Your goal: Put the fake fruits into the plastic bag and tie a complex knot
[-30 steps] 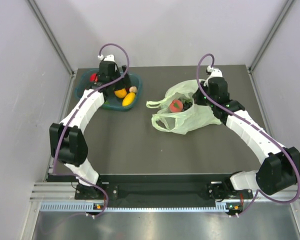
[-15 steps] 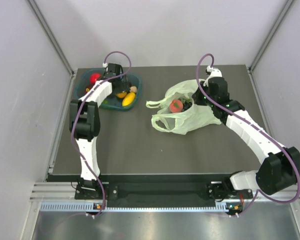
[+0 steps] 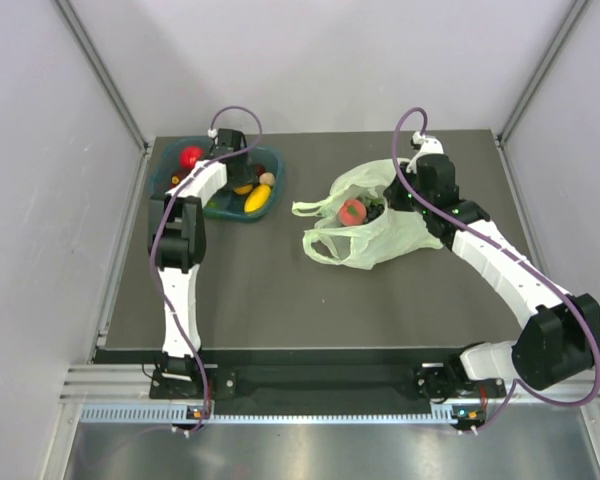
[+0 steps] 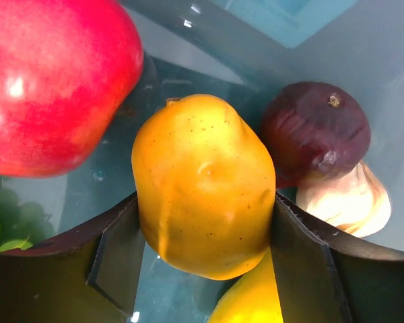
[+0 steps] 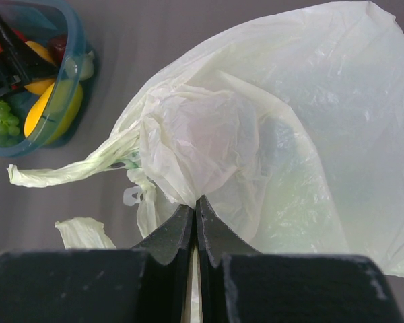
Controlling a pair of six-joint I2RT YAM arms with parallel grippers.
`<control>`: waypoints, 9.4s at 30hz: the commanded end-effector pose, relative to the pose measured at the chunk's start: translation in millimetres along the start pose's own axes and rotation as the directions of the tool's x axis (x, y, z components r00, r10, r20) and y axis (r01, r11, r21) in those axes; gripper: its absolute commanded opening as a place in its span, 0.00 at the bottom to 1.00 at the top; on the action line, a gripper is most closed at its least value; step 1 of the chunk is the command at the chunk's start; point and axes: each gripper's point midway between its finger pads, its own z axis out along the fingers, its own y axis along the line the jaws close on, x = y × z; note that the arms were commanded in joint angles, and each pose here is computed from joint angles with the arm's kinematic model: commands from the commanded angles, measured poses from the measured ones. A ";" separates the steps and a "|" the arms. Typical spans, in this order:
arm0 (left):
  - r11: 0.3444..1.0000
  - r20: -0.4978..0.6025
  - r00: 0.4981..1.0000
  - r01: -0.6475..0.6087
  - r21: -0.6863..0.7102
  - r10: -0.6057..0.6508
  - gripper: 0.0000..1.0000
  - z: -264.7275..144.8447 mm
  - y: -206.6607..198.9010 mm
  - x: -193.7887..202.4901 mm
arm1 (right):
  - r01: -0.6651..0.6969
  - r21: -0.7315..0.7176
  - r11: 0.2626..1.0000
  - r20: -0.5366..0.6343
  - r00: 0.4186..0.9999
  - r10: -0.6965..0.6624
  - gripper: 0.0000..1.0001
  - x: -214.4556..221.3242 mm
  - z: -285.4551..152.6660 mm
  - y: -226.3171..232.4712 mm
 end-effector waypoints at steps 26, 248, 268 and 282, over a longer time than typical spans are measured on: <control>0.617 0.551 0.835 -0.431 0.658 -0.005 0.49 -293.5 -171.3 28.5 | 0.015 -0.048 0.999 0.062 0.998 -0.012 0.00 -23.0 -12.8 9.3; 0.524 0.219 0.913 -0.381 0.762 0.345 0.77 -324.8 -213.0 104.6 | -0.137 0.061 0.989 0.168 0.978 0.125 0.00 -33.1 -0.1 -43.1; 0.939 0.180 0.974 -0.183 0.290 0.134 0.69 -188.6 -64.1 -20.2 | -0.080 0.031 0.996 0.135 0.988 0.076 0.00 -31.2 0.2 -36.5; 0.957 0.023 0.997 -0.075 0.281 0.072 0.68 -47.7 -66.2 -12.3 | -0.069 0.025 0.997 0.149 0.987 0.065 0.00 -37.4 -3.5 -34.3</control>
